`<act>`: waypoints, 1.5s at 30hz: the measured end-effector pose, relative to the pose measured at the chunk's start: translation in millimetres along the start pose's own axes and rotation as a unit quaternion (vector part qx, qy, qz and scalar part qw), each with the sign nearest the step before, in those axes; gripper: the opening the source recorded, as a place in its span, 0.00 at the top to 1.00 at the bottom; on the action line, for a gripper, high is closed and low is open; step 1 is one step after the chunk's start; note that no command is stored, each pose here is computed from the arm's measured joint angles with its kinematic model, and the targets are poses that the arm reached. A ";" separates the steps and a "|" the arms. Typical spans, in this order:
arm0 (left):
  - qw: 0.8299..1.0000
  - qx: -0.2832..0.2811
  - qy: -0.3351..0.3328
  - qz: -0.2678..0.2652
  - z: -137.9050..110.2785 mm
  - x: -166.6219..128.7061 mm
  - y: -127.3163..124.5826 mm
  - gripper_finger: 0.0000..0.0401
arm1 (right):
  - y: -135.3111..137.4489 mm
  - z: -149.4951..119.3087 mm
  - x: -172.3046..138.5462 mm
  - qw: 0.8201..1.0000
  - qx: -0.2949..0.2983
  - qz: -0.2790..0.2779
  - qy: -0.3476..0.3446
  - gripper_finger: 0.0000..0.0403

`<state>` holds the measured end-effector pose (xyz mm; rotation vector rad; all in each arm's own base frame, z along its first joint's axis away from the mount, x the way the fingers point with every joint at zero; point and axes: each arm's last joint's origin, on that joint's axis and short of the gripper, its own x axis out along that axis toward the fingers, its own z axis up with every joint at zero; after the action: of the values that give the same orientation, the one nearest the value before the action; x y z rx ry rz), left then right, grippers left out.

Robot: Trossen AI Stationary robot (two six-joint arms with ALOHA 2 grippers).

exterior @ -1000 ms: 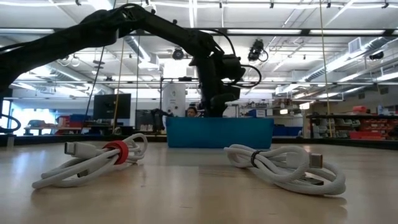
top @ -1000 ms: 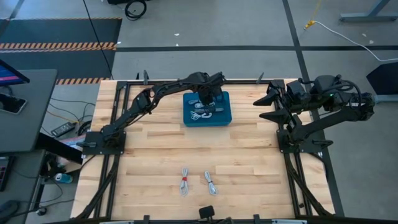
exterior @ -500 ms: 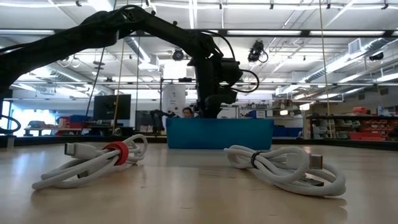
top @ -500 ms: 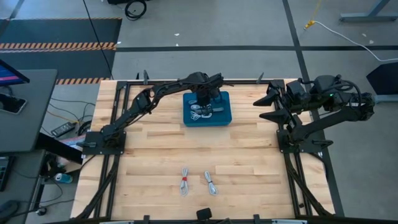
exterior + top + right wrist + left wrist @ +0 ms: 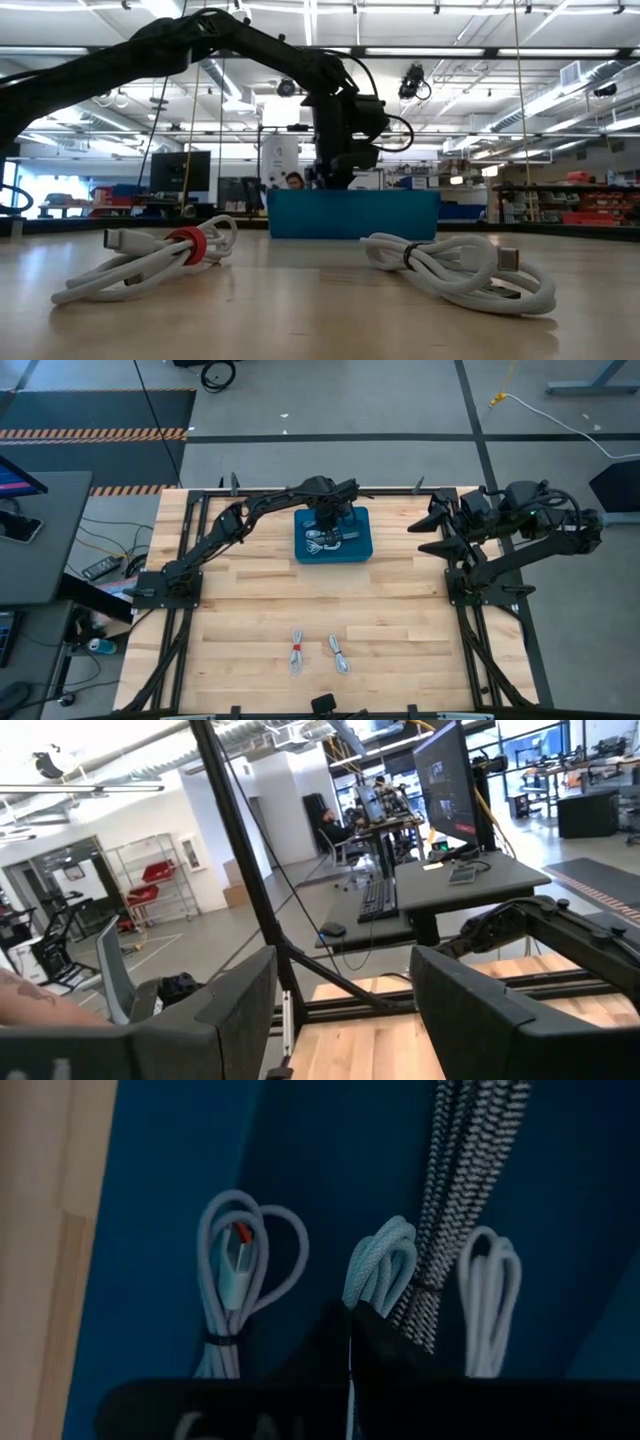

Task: Pick and place USB-C Cables
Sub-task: Put the blue charger cable into the blue bin

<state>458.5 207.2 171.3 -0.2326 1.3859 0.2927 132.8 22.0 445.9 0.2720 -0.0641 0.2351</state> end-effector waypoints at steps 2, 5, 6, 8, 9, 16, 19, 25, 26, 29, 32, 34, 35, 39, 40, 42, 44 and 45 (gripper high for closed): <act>1.000 -0.006 0.002 0.001 -0.2 1.4 0.1 1.00 | 0.1 -0.1 0.0 1.000 0.000 0.001 0.000 0.41; 1.000 -0.009 0.001 0.004 0.1 1.4 0.3 1.00 | 0.1 -0.1 0.0 1.000 0.000 0.002 0.001 0.41; 1.000 -0.009 0.001 0.004 0.1 1.4 0.1 1.00 | 0.1 -0.1 0.0 1.000 0.000 0.002 0.001 0.41; 1.000 -0.009 0.001 0.004 0.0 1.4 0.1 1.00 | 0.1 -0.1 0.1 1.000 0.000 0.002 0.001 0.41; 1.000 -0.009 0.001 0.004 0.1 1.4 0.1 1.00 | 0.1 -0.1 0.1 1.000 0.000 0.002 0.001 0.41; 1.000 -0.008 0.002 0.005 0.0 1.4 -0.4 0.97 | 0.1 -0.1 0.0 1.000 0.000 0.002 0.001 0.41; 1.000 -0.008 0.001 0.005 0.1 1.4 -0.4 0.96 | 0.1 -0.1 0.0 1.000 0.000 0.003 0.001 0.41; 1.000 -0.008 0.001 0.005 0.1 1.4 -0.6 0.95 | 0.1 -0.1 0.0 1.000 0.000 0.002 0.001 0.41; 1.000 -0.008 0.002 0.005 0.0 1.4 -0.6 0.95 | 0.1 -0.1 0.2 1.000 0.000 0.003 0.001 0.41; 1.000 -0.008 0.002 0.005 0.0 1.4 -0.6 0.95 | 0.1 -0.1 0.0 1.000 0.000 0.003 0.001 0.41; 1.000 -0.005 0.002 0.005 -0.1 1.4 -0.8 0.95 | 0.1 -0.1 0.1 1.000 0.000 0.003 0.001 0.41; 1.000 -0.004 0.003 0.005 -0.1 1.4 -0.8 0.94 | 0.1 -0.1 0.1 1.000 0.000 0.003 0.001 0.41; 1.000 -0.003 0.003 0.003 -0.1 1.4 -1.2 0.93 | 0.1 -0.2 0.1 1.000 0.000 0.003 0.001 0.41; 1.000 0.005 0.004 -0.006 -0.5 1.4 -2.3 0.87 | 0.2 -0.1 0.0 1.000 0.000 0.003 0.001 0.41; 1.000 0.007 0.005 -0.008 -0.6 1.4 -3.5 0.85 | 0.1 -0.1 0.1 1.000 0.000 0.002 0.001 0.41; 1.000 0.009 0.005 -0.009 -0.4 1.4 -5.4 0.81 | 0.1 -0.2 0.1 1.000 0.000 0.003 0.001 0.41; 1.000 0.010 0.005 -0.007 -0.3 1.4 -7.0 0.79 | 0.2 -0.1 0.0 1.000 0.000 0.003 0.001 0.41; 1.000 0.009 0.005 -0.006 -0.3 1.4 -7.2 0.78 | 0.2 -0.1 0.1 1.000 0.000 0.003 0.001 0.41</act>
<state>460.9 200.4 169.8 -0.2278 1.3961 0.2699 132.9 22.3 445.8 0.2720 -0.0629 0.2418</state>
